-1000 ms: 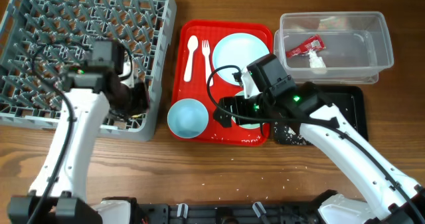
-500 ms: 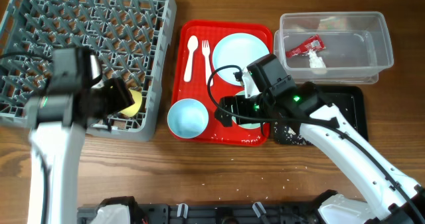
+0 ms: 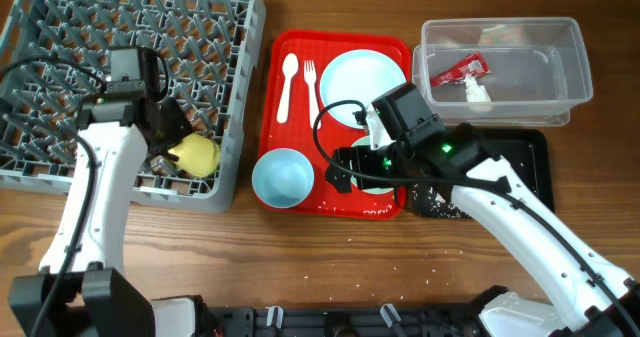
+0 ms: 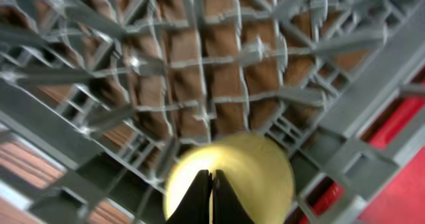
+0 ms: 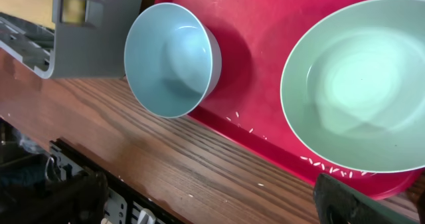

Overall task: Sort waste into correct bins and load items into the dishwasher rack
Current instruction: 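Lower the yellow cup into the dish rack with the left gripper and release, then withdraw the right gripper to the right side and retract the left gripper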

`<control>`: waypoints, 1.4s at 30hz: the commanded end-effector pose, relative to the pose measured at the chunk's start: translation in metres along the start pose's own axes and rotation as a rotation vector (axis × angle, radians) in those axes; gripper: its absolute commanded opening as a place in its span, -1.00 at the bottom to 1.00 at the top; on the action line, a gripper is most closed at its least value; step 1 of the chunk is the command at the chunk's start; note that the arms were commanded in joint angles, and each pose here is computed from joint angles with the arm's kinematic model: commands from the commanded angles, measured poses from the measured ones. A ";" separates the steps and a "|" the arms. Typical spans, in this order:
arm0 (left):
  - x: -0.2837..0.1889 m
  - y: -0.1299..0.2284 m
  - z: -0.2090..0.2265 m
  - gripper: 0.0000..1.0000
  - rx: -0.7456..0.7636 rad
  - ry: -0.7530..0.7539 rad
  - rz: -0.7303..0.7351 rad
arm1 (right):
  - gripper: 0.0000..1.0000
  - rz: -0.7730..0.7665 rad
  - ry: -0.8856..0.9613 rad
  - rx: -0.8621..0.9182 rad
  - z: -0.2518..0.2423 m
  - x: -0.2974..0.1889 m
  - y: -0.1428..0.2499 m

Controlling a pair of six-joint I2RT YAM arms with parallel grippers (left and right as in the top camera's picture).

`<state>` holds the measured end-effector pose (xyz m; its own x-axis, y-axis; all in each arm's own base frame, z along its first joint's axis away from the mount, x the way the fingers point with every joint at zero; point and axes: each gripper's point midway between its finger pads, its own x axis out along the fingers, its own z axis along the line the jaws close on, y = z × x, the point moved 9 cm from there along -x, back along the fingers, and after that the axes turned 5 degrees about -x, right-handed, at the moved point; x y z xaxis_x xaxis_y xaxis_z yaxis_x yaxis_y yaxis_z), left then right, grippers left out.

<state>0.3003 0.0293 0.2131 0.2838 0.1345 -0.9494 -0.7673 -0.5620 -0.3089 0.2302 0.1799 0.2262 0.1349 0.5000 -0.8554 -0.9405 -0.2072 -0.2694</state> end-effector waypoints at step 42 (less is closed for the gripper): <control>-0.231 0.121 0.059 1.00 0.516 0.563 -0.389 | 1.00 -0.322 -0.144 -0.055 0.031 -0.107 0.031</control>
<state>0.1091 -0.0215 0.3907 0.7143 -0.2633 -0.6484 -0.6917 -0.1250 -0.7113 0.1852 0.1525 0.2981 0.2934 0.6113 -0.7350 -0.9409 0.0488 -0.3351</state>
